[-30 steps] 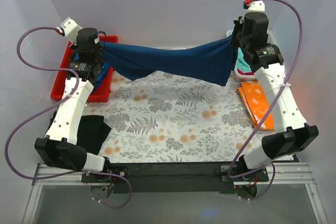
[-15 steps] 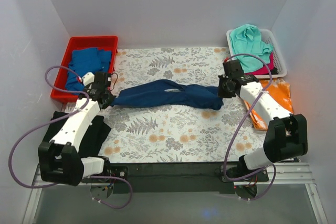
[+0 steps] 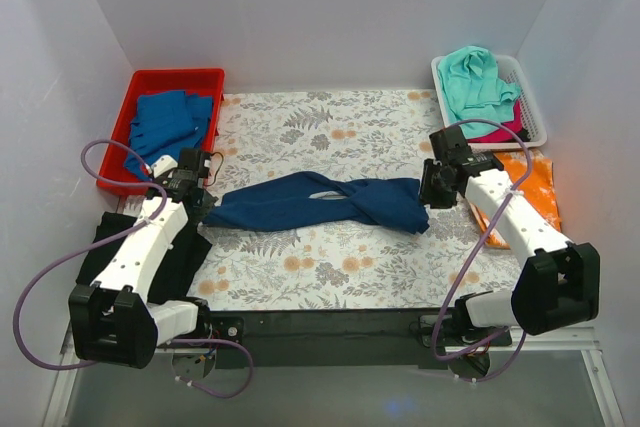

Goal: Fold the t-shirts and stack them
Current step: Flatten out the tshirt

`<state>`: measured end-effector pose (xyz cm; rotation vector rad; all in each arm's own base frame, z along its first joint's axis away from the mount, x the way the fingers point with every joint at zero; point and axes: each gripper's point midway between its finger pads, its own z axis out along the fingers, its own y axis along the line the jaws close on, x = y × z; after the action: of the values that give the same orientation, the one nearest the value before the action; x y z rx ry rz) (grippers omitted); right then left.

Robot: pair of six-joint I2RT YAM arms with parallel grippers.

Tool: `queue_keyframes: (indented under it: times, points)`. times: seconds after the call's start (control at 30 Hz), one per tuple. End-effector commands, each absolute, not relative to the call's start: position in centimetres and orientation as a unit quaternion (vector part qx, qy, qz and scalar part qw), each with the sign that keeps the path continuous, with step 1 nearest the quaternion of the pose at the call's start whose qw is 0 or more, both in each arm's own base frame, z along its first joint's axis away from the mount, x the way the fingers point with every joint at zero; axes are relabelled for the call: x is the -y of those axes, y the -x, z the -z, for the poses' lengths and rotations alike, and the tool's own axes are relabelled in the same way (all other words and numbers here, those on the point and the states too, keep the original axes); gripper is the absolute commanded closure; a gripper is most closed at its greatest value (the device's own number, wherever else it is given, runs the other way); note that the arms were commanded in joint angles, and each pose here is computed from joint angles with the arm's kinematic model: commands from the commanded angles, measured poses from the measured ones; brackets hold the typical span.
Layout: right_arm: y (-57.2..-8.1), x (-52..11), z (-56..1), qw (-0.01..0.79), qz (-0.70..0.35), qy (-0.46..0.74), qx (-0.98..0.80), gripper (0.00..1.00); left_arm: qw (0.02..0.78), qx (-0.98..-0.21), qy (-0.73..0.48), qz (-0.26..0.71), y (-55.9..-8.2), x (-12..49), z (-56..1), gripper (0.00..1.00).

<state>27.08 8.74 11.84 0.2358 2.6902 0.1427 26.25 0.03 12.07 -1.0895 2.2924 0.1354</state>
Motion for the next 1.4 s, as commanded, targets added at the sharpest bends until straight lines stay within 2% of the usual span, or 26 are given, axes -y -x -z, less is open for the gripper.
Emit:
queue_keyframes:
  times: [0.0, 0.3, 0.43, 0.7, 1.0, 1.17, 1.37]
  points:
    - [-27.3, -8.5, -12.0, 0.213, -0.037, -0.090, -0.972, 0.61, 0.295, -0.857, 0.420, -0.046, -26.1, -0.1, -12.1, 1.00]
    - [-26.9, -10.3, -8.3, 0.163, -0.073, -0.073, -0.981, 0.62, 0.290, -0.860, 0.418, -0.048, -26.0, 0.0, -11.6, 1.00]
    - [-25.6, -11.7, -6.3, 0.128, -0.106, -0.046, -0.985, 0.68, 0.289, -0.861, 0.415, -0.049, -26.0, 0.0, -11.5, 1.00]
    - [-19.0, -11.1, -3.6, 0.036, -0.105, -0.045, -0.993, 0.71, 0.287, -0.863, 0.412, -0.053, -26.1, -0.1, -11.3, 1.00]
    - [-23.5, -9.5, -8.4, 0.157, -0.059, -0.059, -0.984, 0.71, 0.286, -0.867, 0.404, -0.047, -26.8, 0.2, -11.0, 1.00]
    - [-24.1, -9.2, -8.0, 0.158, -0.058, -0.072, -0.983, 0.65, 0.292, -0.866, 0.404, -0.046, -27.0, 0.2, -11.5, 1.00]
    - [-24.5, -8.2, -6.2, 0.164, -0.084, -0.125, -0.975, 0.63, 0.295, -0.863, 0.408, -0.041, -26.8, 0.3, -11.7, 1.00]
